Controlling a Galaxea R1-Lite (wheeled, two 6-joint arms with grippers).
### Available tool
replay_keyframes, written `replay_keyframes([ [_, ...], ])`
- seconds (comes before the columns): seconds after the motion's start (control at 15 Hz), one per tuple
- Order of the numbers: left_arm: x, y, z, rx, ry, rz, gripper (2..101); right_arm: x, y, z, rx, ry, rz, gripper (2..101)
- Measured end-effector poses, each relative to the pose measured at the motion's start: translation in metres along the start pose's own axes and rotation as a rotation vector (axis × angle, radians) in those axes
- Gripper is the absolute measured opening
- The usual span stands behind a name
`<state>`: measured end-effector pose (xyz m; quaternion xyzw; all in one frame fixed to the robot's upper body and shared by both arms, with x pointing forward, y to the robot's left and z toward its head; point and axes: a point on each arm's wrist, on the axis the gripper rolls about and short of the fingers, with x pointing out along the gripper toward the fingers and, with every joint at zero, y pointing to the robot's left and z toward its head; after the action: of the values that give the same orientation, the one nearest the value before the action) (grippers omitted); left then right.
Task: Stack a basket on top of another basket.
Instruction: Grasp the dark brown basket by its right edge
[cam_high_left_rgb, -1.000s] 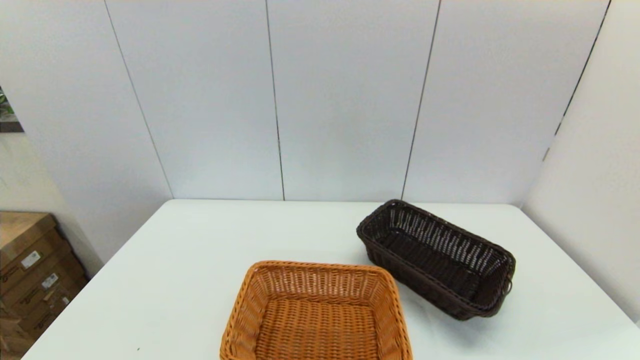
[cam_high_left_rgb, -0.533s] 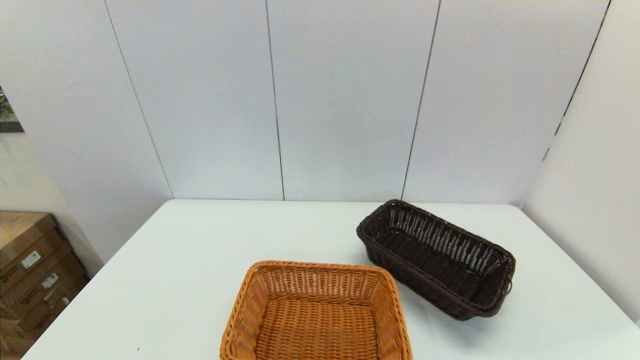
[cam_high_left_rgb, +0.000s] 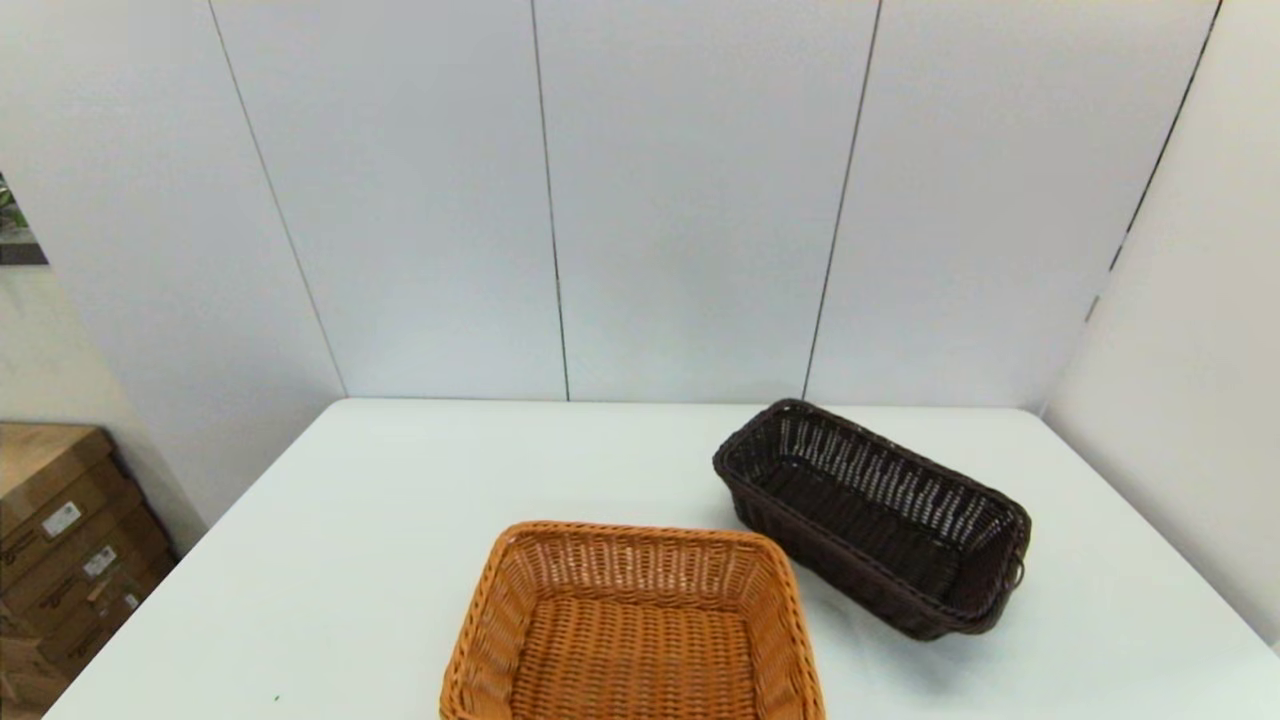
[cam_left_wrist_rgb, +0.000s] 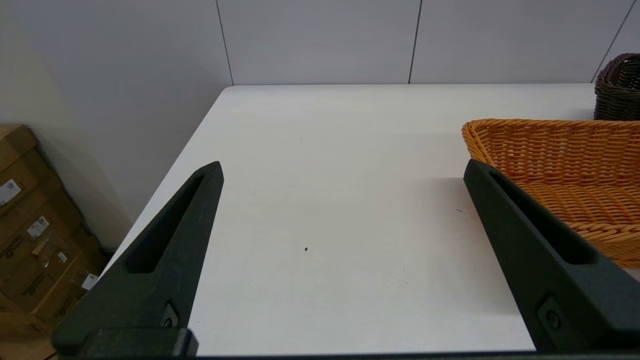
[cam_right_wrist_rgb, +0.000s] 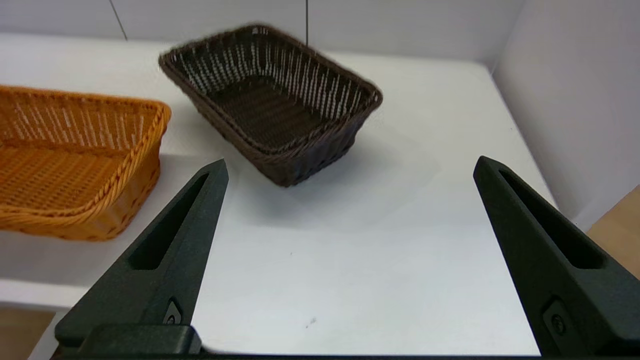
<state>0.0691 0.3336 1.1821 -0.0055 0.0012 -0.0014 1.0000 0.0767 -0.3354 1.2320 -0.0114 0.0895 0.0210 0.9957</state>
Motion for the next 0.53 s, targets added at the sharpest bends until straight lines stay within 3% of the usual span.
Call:
replay_keyframes([
  [0.53, 0.000, 0.000, 0.000, 0.000, 0.000, 0.001, 97.8, 0.042, -0.003, 0.023, 0.084, 0.286, -0.001, 97.3],
])
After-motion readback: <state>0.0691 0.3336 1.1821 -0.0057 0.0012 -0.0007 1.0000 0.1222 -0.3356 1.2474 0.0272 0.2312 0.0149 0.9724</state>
